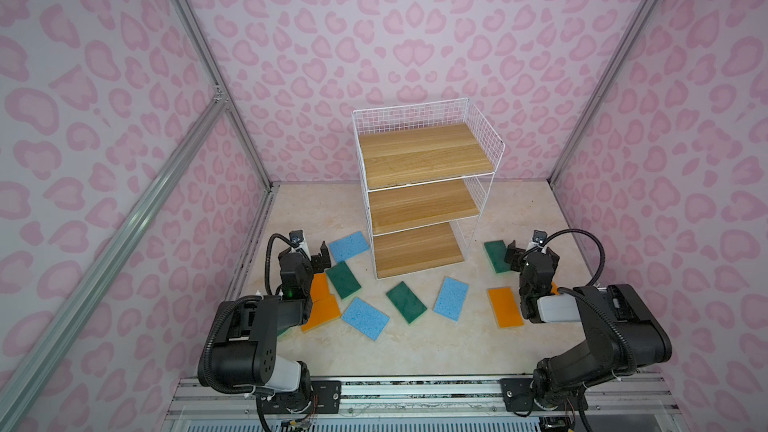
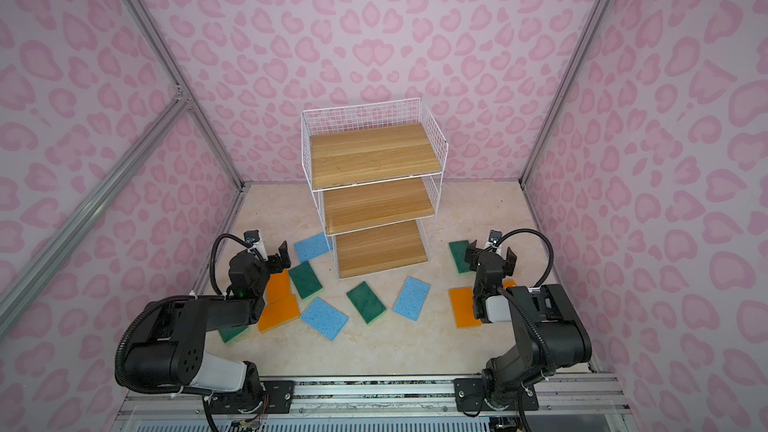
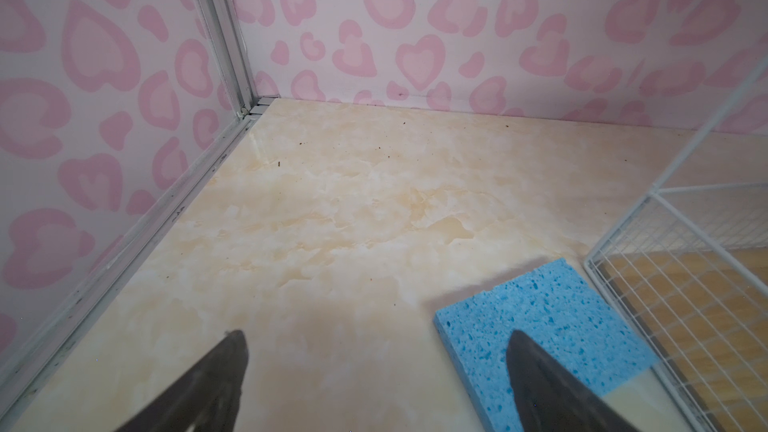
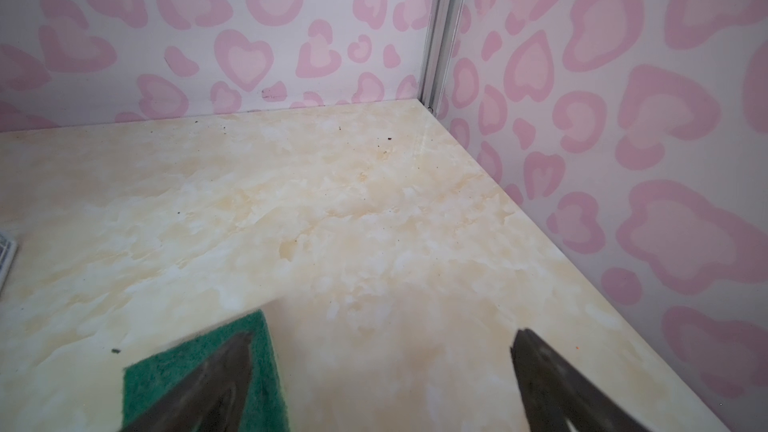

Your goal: Place and organize the cleaning sponges onto the shelf

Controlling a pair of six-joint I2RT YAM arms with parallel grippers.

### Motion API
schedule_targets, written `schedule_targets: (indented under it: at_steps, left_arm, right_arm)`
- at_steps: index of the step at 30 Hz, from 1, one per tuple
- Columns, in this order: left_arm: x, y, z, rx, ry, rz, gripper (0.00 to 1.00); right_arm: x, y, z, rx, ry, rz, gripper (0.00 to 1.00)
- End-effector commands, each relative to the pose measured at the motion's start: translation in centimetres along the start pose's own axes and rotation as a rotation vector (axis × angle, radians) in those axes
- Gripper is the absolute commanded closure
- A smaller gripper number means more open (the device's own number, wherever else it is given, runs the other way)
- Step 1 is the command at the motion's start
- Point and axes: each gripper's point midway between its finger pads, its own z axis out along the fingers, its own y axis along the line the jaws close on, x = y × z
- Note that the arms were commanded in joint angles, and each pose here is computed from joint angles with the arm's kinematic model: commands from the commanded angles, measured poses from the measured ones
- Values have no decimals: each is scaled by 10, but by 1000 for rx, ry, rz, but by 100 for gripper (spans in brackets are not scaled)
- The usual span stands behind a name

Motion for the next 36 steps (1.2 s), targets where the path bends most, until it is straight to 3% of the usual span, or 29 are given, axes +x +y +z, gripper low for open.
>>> schedule_targets:
  at_steps: [1,16,19,23,28,32,36]
  left_arm:
    - [-7,0,1,2,-23,2,2]
    - [-7,1,1,8,-21,-4,3]
    - [-15,5,1,-26,-15,-10,2]
    - [-40,5,-1,-56,35,-6,1]
    - [-67,7,-20,-82,89,-170,0]
    - [-80,-3,-41,-50,157,-287,1]
    - [-73,-22,-67,-20,245,-323,2]
  right_arm:
    - [-3,3,1,-15,5,7,2]
    - [-3,4,1,-20,11,5,2]
    - [-21,-7,-9,53,-48,23,2]
    - [-33,-27,-25,145,34,99,2]
    - [-54,-37,-49,157,80,180,9]
    - [-72,-28,-75,36,90,203,9]
    - [-71,-8,-104,-113,140,264,10]
